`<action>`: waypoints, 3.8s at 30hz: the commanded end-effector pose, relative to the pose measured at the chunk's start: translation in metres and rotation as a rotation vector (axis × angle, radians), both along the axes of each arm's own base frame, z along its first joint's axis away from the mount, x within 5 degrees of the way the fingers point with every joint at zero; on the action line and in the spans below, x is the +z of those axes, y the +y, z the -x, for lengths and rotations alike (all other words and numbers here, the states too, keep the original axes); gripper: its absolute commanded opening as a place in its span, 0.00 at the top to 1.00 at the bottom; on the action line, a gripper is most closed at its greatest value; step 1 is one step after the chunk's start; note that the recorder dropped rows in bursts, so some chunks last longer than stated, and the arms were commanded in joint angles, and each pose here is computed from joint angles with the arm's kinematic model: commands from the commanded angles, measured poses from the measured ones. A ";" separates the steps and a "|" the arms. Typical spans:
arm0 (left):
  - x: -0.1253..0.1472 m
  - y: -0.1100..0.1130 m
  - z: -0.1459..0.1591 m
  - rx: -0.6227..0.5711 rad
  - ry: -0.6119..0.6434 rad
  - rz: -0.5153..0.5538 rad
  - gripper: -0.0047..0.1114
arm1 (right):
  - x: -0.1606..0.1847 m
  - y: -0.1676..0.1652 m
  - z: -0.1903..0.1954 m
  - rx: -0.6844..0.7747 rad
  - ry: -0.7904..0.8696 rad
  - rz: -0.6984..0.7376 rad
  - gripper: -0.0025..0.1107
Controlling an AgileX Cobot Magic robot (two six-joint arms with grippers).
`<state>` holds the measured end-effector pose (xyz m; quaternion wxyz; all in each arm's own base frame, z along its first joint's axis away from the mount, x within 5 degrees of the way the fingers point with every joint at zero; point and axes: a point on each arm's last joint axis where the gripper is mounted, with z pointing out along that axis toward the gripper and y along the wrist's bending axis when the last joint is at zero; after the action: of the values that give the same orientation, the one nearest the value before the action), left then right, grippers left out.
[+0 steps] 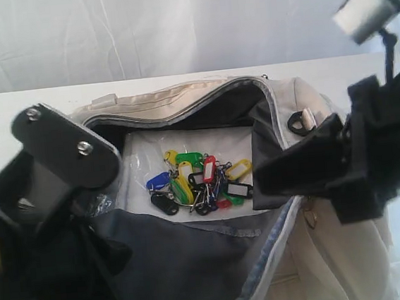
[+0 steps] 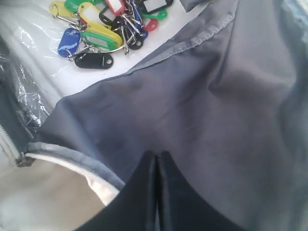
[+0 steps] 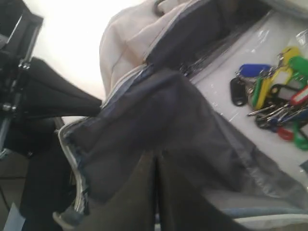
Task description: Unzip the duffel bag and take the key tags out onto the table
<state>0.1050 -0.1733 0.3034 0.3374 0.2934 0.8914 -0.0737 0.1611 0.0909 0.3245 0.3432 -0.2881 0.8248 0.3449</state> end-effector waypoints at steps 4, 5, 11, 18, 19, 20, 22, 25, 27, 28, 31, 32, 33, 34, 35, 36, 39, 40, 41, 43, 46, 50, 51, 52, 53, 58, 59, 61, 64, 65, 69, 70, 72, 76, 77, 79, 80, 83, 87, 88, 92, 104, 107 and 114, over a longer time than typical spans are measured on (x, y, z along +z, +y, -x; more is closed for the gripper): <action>-0.024 -0.017 -0.010 0.016 0.012 -0.140 0.96 | -0.043 0.025 0.006 0.102 0.158 0.040 0.98; -0.027 -0.016 -0.011 0.031 0.019 -0.174 0.96 | -0.049 0.027 0.008 0.104 0.210 0.065 0.98; -0.041 -0.001 -0.015 0.138 0.084 -0.332 0.96 | -0.072 0.015 0.012 -0.041 0.415 0.344 0.98; -0.068 0.013 -0.004 0.153 0.178 -0.407 0.96 | -0.079 0.001 0.015 -0.141 0.488 0.482 0.98; -0.070 0.014 -0.003 0.155 0.192 -0.411 0.96 | -0.080 -0.001 0.015 -0.157 0.489 0.502 0.98; -0.072 0.015 -0.002 0.156 0.202 -0.416 0.96 | -0.081 -0.003 0.014 -0.178 0.486 0.519 0.98; -0.077 0.017 0.001 0.160 0.224 -0.422 0.96 | -0.083 -0.006 0.012 -0.207 0.479 0.542 0.98; -0.078 0.022 0.003 0.162 0.235 -0.455 0.96 | -0.088 -0.009 0.011 -0.222 0.452 0.568 0.98; -0.076 0.026 0.005 0.151 0.230 -0.454 0.96 | -0.092 -0.012 0.011 -0.247 0.448 0.594 0.98; -0.072 0.029 0.006 0.142 0.222 -0.440 0.96 | -0.092 -0.013 0.011 -0.257 0.447 0.607 0.98; -0.053 0.038 0.009 0.125 0.189 -0.374 0.96 | -0.090 -0.015 0.012 -0.263 0.448 0.614 0.98; -0.044 0.041 0.010 0.115 0.174 -0.350 0.96 | -0.087 -0.015 0.012 -0.264 0.441 0.606 0.98; -0.035 0.043 0.011 0.105 0.159 -0.326 0.96 | -0.083 -0.014 0.013 -0.267 0.428 0.593 0.98; -0.023 0.048 0.012 0.088 0.137 -0.301 0.96 | -0.077 -0.015 0.014 -0.271 0.406 0.579 0.98; -0.013 0.050 0.013 0.077 0.114 -0.274 0.96 | -0.070 -0.015 0.014 -0.275 0.383 0.565 0.98; -0.003 0.053 0.013 0.062 0.088 -0.250 0.96 | -0.061 -0.015 0.014 -0.282 0.348 0.543 0.98; 0.030 0.066 0.015 0.018 -0.015 -0.176 0.96 | -0.029 -0.016 0.012 -0.308 0.221 0.487 0.98; 0.042 0.073 0.014 0.028 -0.068 -0.176 0.96 | -0.019 -0.017 0.011 -0.322 0.182 0.474 0.98; 0.049 0.079 0.013 0.047 -0.099 -0.190 0.96 | -0.013 -0.017 0.010 -0.335 0.150 0.465 0.98; 0.063 0.093 0.010 0.132 -0.149 -0.271 0.96 | -0.001 -0.018 0.006 -0.352 0.084 0.460 0.98; 0.073 0.097 0.006 0.072 -0.174 -0.329 0.96 | 0.002 -0.020 -0.002 -0.373 0.010 0.486 0.98; 0.067 0.105 0.002 0.025 -0.108 -0.410 0.96 | 0.004 -0.021 -0.010 -0.388 -0.067 0.506 0.98; 0.064 0.108 -0.001 0.055 -0.096 -0.427 0.96 | 0.005 -0.020 -0.012 -0.392 -0.081 0.497 0.98; 0.060 0.110 -0.006 0.073 -0.084 -0.430 0.96 | 0.006 -0.020 -0.013 -0.395 -0.094 0.488 0.98; 0.056 0.110 -0.010 0.080 -0.065 -0.429 0.96 | 0.006 -0.020 -0.013 -0.396 -0.097 0.485 0.98; 0.042 0.100 -0.039 -0.003 0.050 -0.204 0.96 | 0.002 -0.021 -0.009 -0.383 -0.044 0.513 0.98; 0.043 0.097 -0.049 0.007 0.081 -0.116 0.96 | 0.000 -0.021 -0.006 -0.373 -0.006 0.527 0.98; 0.032 0.087 -0.064 -0.088 0.184 -0.015 0.96 | -0.003 -0.023 0.000 -0.357 0.053 0.559 0.98; 0.022 0.081 -0.076 -0.104 0.252 0.030 0.96 | -0.006 -0.023 0.006 -0.340 0.130 0.555 0.98; 0.021 0.081 -0.077 -0.103 0.253 0.032 0.96 | -0.005 -0.022 0.010 -0.333 0.151 0.546 0.98; 0.022 0.077 -0.080 -0.089 0.220 0.089 0.96 | 0.010 -0.015 0.012 -0.331 0.125 0.413 0.98; 0.018 0.077 -0.080 -0.086 0.227 0.087 0.96 | 0.013 -0.012 0.006 -0.334 0.116 0.395 0.98; 0.010 0.077 -0.080 -0.069 0.240 0.094 0.96 | 0.018 -0.005 -0.010 -0.329 0.134 0.404 0.98; 0.011 0.075 -0.079 -0.070 0.251 0.117 0.96 | 0.020 0.016 -0.042 -0.295 0.165 0.410 0.98; 0.011 0.075 -0.079 -0.071 0.258 0.126 0.96 | 0.022 0.023 -0.051 -0.275 0.145 0.412 0.98; 0.011 0.074 -0.078 -0.071 0.263 0.142 0.96 | 0.019 0.039 -0.066 -0.240 0.122 0.416 0.98; 0.011 0.073 -0.078 -0.071 0.265 0.150 0.96 | 0.016 0.048 -0.075 -0.227 0.111 0.416 0.98; 0.011 0.073 -0.079 -0.072 0.262 0.147 0.96 | 0.002 0.068 -0.097 -0.197 0.091 0.426 0.98; 0.012 0.073 -0.078 -0.072 0.265 0.156 0.96 | -0.024 0.083 -0.118 -0.104 0.063 0.500 0.98; 0.012 0.072 -0.078 -0.072 0.267 0.162 0.96 | -0.031 0.085 -0.122 -0.077 0.055 0.522 0.98; 0.013 0.072 -0.080 -0.066 0.250 0.168 0.96 | -0.048 0.092 -0.135 -0.005 -0.017 0.569 0.98; 0.012 0.071 -0.080 -0.066 0.256 0.171 0.96 | -0.080 0.104 -0.141 0.419 -0.238 0.773 0.65; 0.012 0.071 -0.080 -0.067 0.260 0.173 0.96 | -0.091 0.109 -0.142 0.567 -0.320 0.829 0.51; 0.012 0.071 -0.080 -0.067 0.260 0.173 0.96 | -0.116 0.114 -0.152 0.626 -0.348 0.878 0.46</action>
<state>0.1864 -0.1012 0.3181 0.2521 0.2851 0.9051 -0.1895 0.3089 0.2041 0.2145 0.2040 -0.6753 0.7086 0.0160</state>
